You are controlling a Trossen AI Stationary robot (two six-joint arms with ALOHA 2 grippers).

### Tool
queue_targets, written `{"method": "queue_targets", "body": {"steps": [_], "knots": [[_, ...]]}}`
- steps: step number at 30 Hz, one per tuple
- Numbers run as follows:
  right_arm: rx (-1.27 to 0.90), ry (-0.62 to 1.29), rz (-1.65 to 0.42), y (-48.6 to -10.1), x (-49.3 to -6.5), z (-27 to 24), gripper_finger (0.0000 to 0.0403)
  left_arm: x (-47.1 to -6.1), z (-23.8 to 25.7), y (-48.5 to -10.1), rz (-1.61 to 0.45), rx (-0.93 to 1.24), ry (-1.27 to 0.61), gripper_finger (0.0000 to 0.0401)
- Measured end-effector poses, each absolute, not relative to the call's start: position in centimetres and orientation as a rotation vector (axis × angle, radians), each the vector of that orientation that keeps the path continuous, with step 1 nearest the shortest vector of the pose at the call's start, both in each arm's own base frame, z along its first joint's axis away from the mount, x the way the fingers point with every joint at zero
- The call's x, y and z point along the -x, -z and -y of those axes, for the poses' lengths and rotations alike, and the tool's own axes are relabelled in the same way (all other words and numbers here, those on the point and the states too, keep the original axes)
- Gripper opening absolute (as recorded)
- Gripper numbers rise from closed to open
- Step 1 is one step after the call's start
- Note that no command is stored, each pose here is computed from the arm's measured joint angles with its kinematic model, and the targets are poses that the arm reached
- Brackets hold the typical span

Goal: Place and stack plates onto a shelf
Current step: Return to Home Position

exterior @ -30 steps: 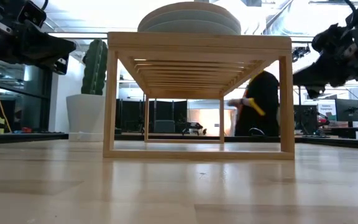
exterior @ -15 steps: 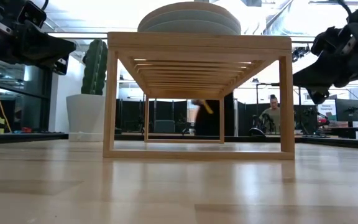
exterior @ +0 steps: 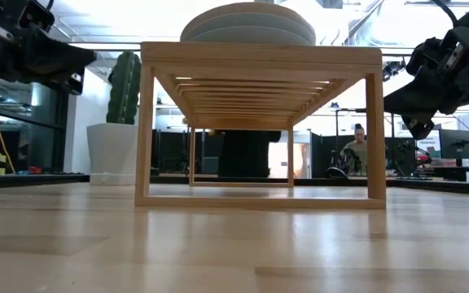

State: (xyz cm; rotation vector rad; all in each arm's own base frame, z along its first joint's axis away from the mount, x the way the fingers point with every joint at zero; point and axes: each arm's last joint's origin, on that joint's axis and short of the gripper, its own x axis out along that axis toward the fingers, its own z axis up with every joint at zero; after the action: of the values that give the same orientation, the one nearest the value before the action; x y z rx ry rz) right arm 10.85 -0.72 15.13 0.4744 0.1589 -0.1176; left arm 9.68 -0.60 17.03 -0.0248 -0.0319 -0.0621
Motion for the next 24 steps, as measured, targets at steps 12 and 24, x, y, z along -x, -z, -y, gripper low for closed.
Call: {"method": "queue_targets", "body": {"steps": [12, 24], "knots": [[-0.468, 0.055, 0.117, -17.6, -9.6, 0.7, 0.0000, -9.7, 0.6, -16.8, 0.017, 0.024, 0.050, 0.0000], [-0.469, 0.042, 0.105, -17.5, -9.7, 0.5, 0.0000, -9.7, 0.6, -16.8, 0.017, 0.024, 0.050, 0.0000]]}}
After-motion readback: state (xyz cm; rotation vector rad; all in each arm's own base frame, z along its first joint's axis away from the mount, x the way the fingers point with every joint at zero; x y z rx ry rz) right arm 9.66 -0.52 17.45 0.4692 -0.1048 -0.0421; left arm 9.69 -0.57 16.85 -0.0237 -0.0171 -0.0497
